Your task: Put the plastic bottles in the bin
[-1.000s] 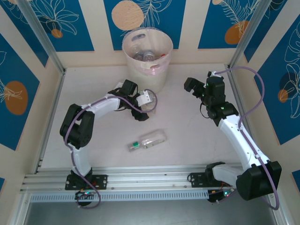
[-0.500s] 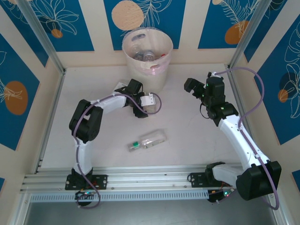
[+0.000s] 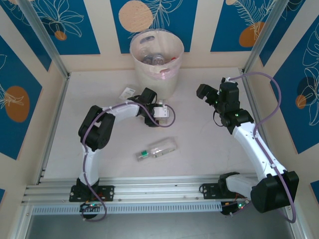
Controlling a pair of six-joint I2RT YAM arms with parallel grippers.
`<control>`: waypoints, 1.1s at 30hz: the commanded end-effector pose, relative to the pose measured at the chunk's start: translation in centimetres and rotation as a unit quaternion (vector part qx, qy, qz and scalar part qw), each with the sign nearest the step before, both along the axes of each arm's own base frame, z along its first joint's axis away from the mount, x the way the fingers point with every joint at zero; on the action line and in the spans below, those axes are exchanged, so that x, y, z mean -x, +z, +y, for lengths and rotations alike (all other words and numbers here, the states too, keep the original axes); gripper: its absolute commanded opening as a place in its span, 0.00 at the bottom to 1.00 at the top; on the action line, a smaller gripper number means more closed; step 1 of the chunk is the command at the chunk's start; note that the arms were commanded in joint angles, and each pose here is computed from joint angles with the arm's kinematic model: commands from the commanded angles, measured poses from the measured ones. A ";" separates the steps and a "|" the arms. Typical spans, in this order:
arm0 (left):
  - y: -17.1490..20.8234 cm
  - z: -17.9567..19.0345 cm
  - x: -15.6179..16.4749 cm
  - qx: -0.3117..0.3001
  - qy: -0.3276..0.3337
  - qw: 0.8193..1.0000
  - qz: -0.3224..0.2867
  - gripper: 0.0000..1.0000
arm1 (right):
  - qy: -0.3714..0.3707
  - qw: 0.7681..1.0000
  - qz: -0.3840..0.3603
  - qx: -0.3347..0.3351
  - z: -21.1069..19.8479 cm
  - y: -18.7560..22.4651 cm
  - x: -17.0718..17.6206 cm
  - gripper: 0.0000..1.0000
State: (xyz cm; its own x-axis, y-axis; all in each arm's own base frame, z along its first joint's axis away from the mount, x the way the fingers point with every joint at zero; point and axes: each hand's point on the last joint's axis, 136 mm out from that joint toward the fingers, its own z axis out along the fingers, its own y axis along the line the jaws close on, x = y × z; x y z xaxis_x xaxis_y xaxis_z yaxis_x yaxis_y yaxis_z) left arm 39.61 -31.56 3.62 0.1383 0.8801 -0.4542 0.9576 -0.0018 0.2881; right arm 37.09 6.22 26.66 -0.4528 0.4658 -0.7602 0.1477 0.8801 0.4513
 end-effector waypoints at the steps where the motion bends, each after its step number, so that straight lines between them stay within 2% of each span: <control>1: 0.9 -0.4 0.4 0.010 -0.003 1.000 -0.009 0.62 | -0.008 1.000 -0.003 -0.006 -0.4 0.0 0.1 1.00; 6: 2.3 -0.2 0.7 0.021 0.015 1.000 -0.002 0.56 | -0.006 1.000 -0.001 -0.010 -0.3 -0.1 0.1 1.00; 12: 6.1 -0.9 2.0 0.081 0.024 0.996 0.009 0.46 | -0.010 1.000 -0.001 -0.009 -0.6 -0.2 0.2 1.00; 14: 7.9 -1.2 2.2 0.105 0.025 0.994 0.002 0.39 | -0.010 1.000 -0.002 -0.011 -0.5 -0.2 0.2 1.00; 18: 12.3 -1.9 2.8 0.159 0.022 0.987 -0.016 0.18 | -0.012 1.000 -0.004 -0.013 -0.6 -0.2 0.1 1.00; 20: 14.9 -2.3 3.4 0.196 0.012 0.980 -0.022 0.11 | -0.012 1.000 -0.005 -0.014 -0.6 -0.2 0.1 1.00; 25: 21.9 -3.3 4.8 0.302 -0.005 0.953 -0.041 0.03 | -0.015 1.000 -0.006 -0.017 -0.6 -0.3 0.0 1.00; 33: 30.5 -4.2 3.9 0.404 0.026 0.913 -0.048 0.00 | -0.012 1.000 -0.008 -0.022 -0.6 0.0 0.2 1.00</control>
